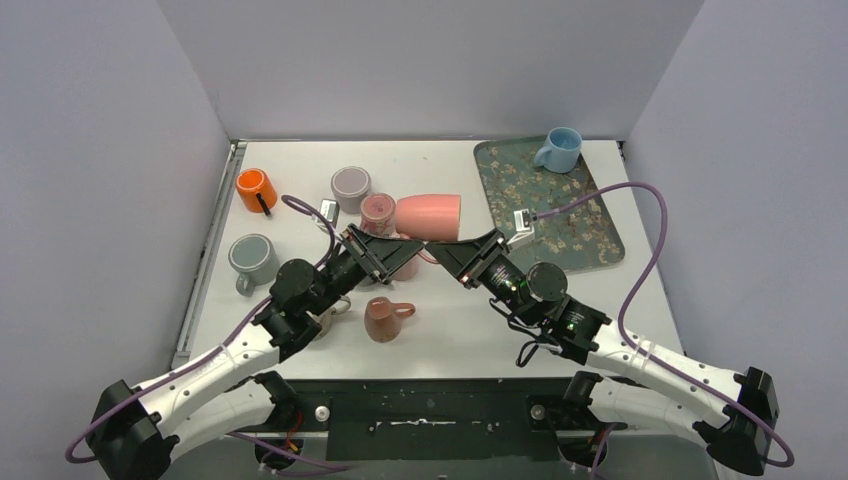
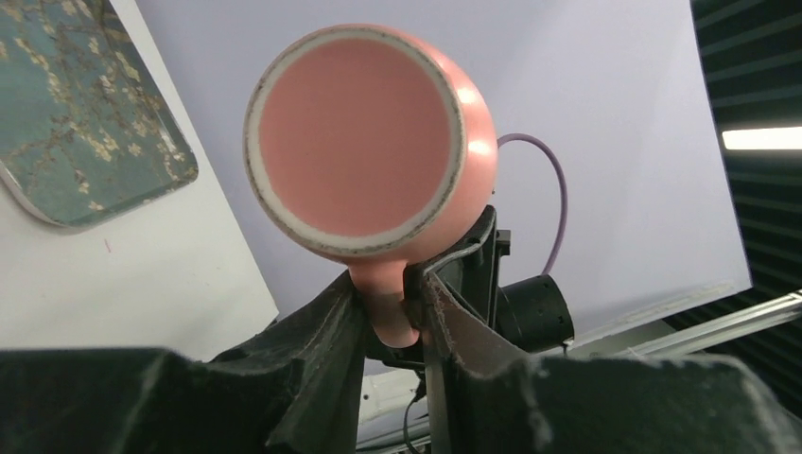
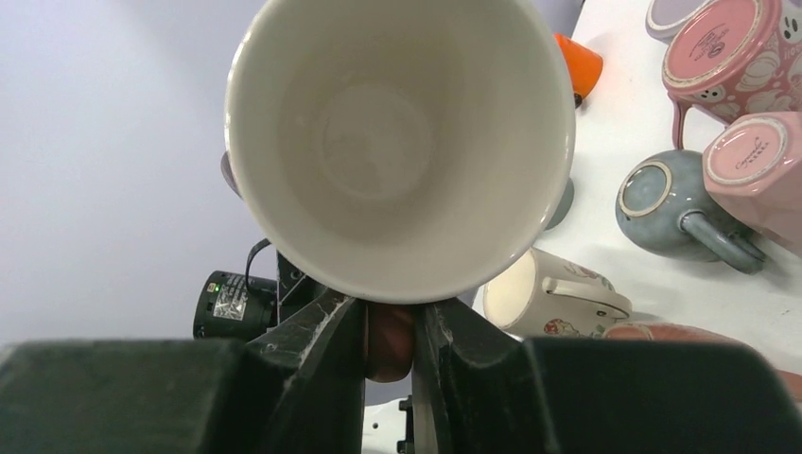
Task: Turn the mug right side up
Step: Place the cup on the tray.
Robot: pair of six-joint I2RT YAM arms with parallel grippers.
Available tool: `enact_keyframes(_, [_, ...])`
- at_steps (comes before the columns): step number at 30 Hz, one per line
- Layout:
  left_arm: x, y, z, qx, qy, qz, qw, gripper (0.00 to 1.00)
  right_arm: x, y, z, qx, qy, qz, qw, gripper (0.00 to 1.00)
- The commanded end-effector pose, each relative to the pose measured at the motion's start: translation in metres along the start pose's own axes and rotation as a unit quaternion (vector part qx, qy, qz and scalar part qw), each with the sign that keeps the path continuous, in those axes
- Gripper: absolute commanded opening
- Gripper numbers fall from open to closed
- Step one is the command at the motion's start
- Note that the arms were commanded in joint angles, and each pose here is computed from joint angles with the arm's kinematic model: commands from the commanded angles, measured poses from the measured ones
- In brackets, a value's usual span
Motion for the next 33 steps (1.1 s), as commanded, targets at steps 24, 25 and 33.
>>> enact_keyframes(24, [-0.012,-0.031,0.048,0.337,-0.225,0.036,0.914,0.97,0.023,-0.084,-0.015,-0.176,0.127,-0.142,0.966,0.0])
enact_keyframes(25, [-0.013,-0.035,0.047,0.359,-0.233,0.042,0.903,0.97,0.024,-0.088,-0.018,-0.194,0.141,-0.142,0.96,0.0])
enact_keyframes(33, [-0.02,-0.066,0.057,0.494,-0.328,0.093,0.8,0.97,0.033,-0.134,-0.051,-0.318,0.267,-0.114,0.903,0.0])
Point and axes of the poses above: each gripper's point midway between its finger pads, its own x axis out along the fingers, its own z axis along the line the jaws close on, y = z × x, the point moved 5 cm from there along -x, back along the fingers, and after that the axes turned 9 degrees about x, right-handed, at the moved point
